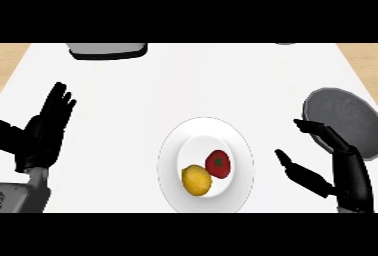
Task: Pick the tomato from the plate and place it in the pan
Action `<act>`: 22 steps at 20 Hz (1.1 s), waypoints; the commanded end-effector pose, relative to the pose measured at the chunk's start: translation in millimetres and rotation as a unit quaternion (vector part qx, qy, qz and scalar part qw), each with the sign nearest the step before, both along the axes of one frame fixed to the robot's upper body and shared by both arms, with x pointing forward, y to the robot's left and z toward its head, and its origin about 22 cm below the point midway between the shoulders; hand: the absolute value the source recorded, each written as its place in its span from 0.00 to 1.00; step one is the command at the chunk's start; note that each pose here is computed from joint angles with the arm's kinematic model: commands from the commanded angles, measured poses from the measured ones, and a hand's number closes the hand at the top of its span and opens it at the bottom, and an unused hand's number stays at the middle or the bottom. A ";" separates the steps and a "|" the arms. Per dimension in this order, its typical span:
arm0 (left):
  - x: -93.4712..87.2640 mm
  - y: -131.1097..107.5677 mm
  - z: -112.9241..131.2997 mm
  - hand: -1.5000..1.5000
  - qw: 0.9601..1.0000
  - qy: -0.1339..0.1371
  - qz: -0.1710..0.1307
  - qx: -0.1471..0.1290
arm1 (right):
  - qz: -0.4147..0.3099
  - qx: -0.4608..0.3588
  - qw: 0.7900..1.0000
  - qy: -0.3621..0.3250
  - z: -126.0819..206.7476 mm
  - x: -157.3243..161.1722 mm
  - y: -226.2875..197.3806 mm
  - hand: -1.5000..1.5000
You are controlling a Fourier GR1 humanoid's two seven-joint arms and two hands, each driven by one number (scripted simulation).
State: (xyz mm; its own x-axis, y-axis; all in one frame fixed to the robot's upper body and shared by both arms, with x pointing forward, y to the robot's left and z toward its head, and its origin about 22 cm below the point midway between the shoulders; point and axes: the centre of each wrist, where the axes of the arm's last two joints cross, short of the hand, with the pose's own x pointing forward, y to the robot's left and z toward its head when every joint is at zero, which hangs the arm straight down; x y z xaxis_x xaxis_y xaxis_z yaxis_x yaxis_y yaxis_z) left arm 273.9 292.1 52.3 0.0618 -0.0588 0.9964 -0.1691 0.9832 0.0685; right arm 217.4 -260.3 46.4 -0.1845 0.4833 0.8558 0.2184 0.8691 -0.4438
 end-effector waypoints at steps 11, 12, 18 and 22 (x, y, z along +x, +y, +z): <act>8.3 -20.7 12.5 0.50 0.999 -0.006 -0.048 -0.017 | 0.025 -0.255 0.962 0.093 86.0 -42.5 15.4 0.00; 4.8 -27.0 4.7 0.50 0.999 0.000 -0.044 -0.010 | 0.016 -0.270 0.958 0.099 98.8 -43.4 20.1 0.00; 1.1 -22.4 3.4 0.50 0.999 -0.010 -0.052 -0.006 | 0.036 -0.346 0.919 0.188 103.6 -10.9 56.6 0.00; 14.2 -29.0 6.0 0.50 0.999 -0.003 -0.047 -0.011 | 0.100 -0.370 0.876 0.294 77.5 -8.7 75.4 0.00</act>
